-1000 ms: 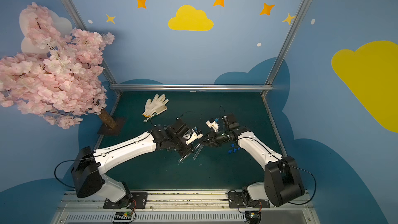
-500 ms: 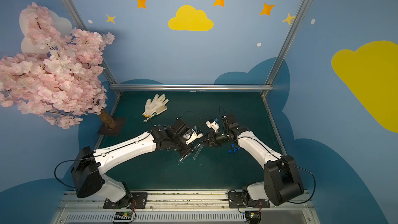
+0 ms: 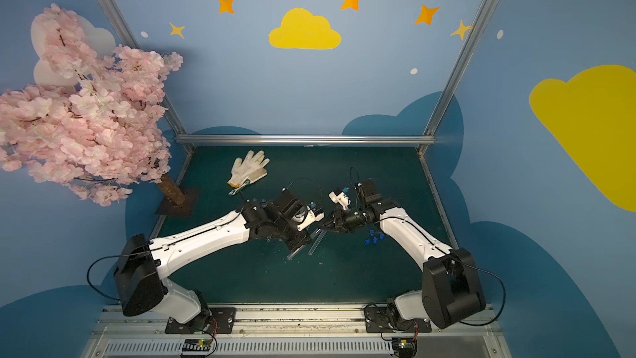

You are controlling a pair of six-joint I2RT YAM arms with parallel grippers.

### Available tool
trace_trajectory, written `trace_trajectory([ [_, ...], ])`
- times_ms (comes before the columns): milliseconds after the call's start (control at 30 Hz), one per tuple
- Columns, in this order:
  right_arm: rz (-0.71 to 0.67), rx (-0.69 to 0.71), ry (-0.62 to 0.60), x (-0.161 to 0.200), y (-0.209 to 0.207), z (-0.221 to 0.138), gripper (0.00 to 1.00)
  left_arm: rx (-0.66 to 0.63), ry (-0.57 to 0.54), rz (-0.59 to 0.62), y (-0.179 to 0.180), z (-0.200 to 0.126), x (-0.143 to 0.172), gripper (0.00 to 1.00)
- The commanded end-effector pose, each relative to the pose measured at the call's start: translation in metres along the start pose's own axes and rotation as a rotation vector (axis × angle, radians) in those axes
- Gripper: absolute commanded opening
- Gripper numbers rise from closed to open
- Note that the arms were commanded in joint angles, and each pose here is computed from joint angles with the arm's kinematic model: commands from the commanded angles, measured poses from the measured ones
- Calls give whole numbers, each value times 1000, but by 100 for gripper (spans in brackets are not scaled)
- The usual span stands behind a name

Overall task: Remove stoppers from test tubes
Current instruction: Open the stopper on the test tube.

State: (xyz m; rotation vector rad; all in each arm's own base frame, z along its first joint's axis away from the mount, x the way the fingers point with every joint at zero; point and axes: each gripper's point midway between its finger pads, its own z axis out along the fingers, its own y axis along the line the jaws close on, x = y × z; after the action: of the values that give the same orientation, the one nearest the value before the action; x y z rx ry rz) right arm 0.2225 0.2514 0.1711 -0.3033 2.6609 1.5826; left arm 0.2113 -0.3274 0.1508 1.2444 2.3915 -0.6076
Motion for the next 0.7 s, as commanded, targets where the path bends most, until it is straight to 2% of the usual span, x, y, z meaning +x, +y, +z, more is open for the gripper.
trace_trajectory([
  [0, -1, 36, -3, -4, -3, -4, 23, 2, -5, 7, 1, -5, -2, 6],
  [233, 12, 61, 0, -3, -8, -5, 22, 0, -6, 4, 2, -7, -1, 6],
  [667, 8, 48, -15, -3, -5, -7, 7, 2, -11, 7, 1, -10, 0, 6],
])
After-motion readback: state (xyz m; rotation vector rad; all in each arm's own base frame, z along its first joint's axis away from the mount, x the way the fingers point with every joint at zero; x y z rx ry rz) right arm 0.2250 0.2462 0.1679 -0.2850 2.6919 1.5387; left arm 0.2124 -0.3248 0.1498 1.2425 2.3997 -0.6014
